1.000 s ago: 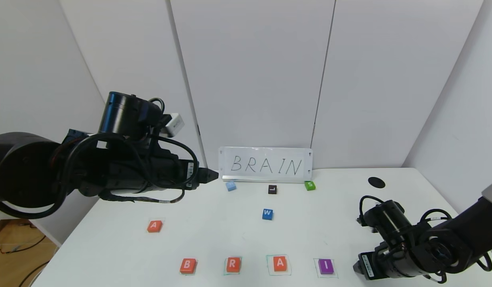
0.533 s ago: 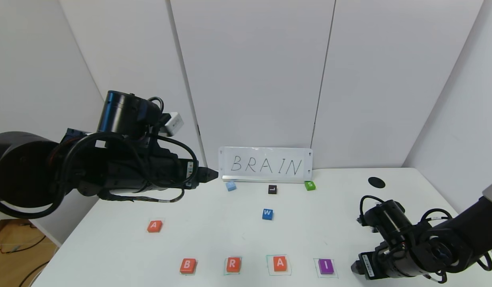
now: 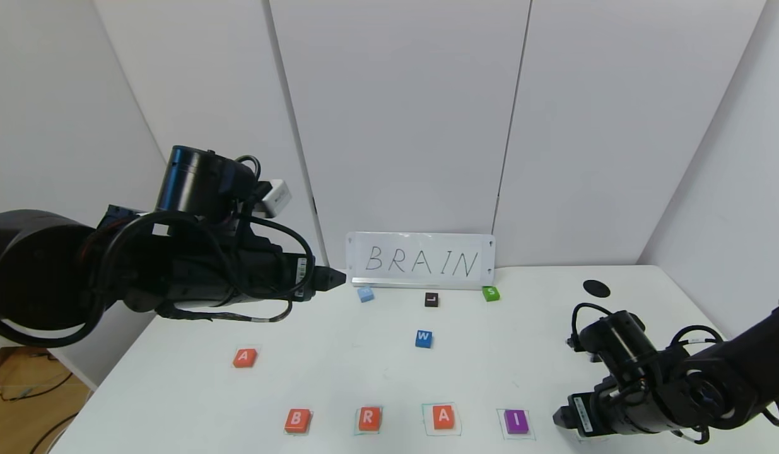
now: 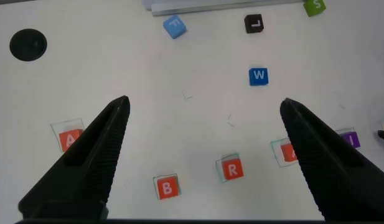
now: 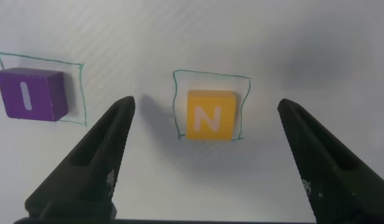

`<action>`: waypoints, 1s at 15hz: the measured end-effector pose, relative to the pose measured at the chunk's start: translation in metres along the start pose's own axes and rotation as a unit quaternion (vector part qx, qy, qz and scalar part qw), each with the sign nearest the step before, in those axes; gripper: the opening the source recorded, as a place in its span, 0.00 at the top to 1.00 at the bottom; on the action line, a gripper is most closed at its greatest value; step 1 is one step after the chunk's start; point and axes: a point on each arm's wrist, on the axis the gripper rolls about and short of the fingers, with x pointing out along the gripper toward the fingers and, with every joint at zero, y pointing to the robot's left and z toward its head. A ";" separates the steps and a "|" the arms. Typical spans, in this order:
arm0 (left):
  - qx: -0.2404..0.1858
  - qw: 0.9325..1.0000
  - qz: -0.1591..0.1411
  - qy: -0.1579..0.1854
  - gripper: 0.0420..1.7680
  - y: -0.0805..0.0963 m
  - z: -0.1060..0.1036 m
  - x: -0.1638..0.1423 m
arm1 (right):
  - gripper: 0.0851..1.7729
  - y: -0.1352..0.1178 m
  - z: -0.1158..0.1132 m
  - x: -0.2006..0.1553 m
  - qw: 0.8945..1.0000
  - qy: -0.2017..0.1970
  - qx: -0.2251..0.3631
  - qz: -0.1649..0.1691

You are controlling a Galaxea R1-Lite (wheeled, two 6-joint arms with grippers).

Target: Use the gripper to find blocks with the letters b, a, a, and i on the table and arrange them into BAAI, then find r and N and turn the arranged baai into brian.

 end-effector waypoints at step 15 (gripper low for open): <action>-0.004 1.000 0.016 0.004 0.03 0.013 -0.033 -0.052 | 0.04 -0.017 -0.007 -0.121 0.994 -0.110 0.013 0.023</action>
